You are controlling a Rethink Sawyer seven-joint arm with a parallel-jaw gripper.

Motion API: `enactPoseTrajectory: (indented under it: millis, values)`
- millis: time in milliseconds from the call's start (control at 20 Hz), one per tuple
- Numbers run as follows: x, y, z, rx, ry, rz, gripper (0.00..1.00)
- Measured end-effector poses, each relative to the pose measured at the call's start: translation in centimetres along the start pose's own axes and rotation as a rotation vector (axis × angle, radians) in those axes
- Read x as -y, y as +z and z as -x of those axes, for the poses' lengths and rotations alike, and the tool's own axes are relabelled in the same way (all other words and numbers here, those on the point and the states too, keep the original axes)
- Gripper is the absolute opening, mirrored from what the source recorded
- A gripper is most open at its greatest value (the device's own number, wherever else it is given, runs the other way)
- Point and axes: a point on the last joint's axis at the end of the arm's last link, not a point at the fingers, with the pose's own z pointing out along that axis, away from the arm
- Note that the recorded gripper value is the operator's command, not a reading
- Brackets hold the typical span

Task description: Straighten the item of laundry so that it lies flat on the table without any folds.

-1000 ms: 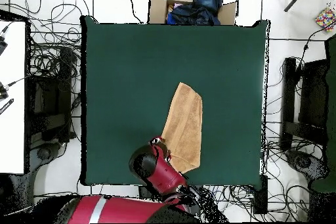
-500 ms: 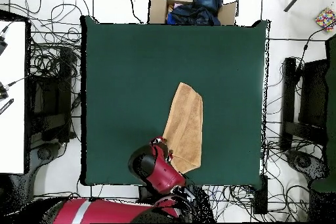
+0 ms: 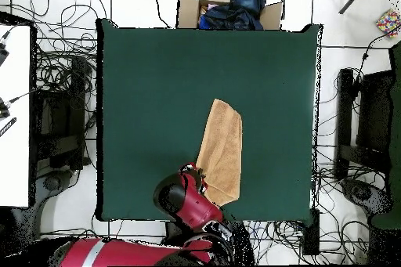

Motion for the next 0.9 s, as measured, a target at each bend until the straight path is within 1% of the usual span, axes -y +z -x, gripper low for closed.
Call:
enactPoseTrajectory:
  millis: [100, 450, 650, 900]
  values:
    - [0.06, 0.01, 0.00, -0.002, -0.015, 0.005, 0.00]
    - [0.12, -0.02, 0.16, -0.027, -0.015, 0.002, 0.00]
    - [0.04, -0.18, 0.29, -0.033, -0.005, 0.001, 0.00]
    - [-0.54, -0.75, 0.55, -0.051, 0.036, -0.005, 0.00]
